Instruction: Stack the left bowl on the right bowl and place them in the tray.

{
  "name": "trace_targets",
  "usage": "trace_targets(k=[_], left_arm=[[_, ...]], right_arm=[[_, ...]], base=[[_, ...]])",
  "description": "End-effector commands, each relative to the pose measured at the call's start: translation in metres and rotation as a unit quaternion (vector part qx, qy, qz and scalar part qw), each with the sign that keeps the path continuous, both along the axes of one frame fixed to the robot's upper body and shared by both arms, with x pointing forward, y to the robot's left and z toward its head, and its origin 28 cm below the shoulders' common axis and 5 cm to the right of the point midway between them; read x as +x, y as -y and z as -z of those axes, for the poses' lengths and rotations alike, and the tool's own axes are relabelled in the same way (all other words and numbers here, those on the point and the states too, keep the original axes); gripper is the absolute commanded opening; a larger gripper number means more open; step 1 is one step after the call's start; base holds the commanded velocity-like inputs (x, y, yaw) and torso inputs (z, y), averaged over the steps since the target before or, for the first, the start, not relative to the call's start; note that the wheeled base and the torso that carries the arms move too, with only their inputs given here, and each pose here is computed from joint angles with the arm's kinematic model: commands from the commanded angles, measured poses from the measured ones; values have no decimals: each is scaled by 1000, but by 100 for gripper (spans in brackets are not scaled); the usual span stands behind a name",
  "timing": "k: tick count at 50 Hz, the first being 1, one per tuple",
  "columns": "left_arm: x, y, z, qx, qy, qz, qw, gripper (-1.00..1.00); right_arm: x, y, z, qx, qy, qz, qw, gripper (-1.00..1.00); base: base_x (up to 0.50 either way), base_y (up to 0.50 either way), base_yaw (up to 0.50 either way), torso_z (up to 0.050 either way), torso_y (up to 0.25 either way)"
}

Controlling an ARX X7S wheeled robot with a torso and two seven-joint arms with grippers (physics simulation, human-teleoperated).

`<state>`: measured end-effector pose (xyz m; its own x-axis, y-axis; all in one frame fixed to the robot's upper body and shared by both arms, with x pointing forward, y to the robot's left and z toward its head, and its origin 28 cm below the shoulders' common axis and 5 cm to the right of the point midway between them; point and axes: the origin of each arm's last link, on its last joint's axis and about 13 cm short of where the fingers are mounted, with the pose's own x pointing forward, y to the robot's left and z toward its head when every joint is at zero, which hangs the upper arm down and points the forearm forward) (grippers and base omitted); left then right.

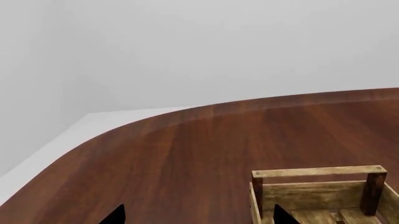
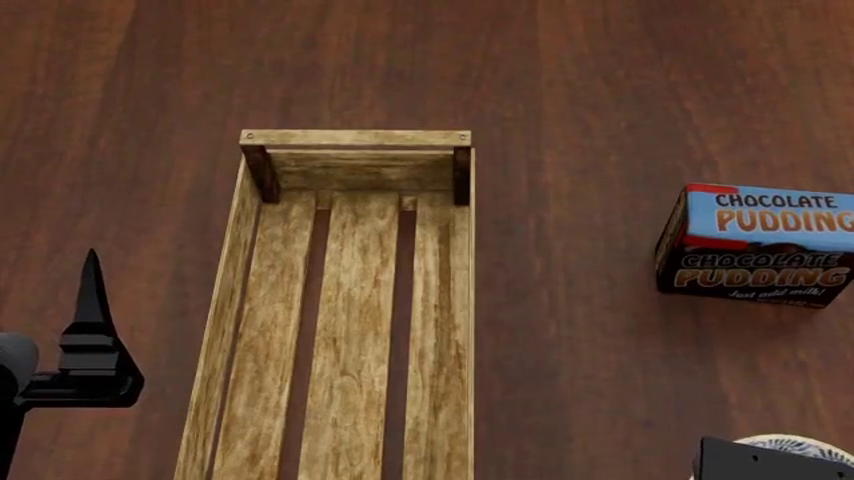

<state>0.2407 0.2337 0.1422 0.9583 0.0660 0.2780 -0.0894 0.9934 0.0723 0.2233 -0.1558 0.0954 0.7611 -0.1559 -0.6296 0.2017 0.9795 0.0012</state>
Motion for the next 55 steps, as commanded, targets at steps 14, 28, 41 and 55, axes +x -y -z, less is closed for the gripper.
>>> trace_targets(k=[14,28,41,55], left_arm=[[-1,-1,-1,-1,1,-2,1000,100],[-1,-1,-2,-3,3,-3,1000,100],[-1,-3,-3,-6,3,-6,1000,100],[-1,-4,-3,-7,4,-8,1000,100]], right_arm=[[-19,-17,-64,-40,98,-36,994,-100],[-30,-21,-95,-68,138,-42,987,-100],[-40,-20,-115,-90,163,-39,982,-100],[-41,-18,-135,-119,168,-39,978,-100]], base=[[0,0,1,0,0],[0,0,0,0,0],[0,0,0,0,0],[0,0,0,0,0]])
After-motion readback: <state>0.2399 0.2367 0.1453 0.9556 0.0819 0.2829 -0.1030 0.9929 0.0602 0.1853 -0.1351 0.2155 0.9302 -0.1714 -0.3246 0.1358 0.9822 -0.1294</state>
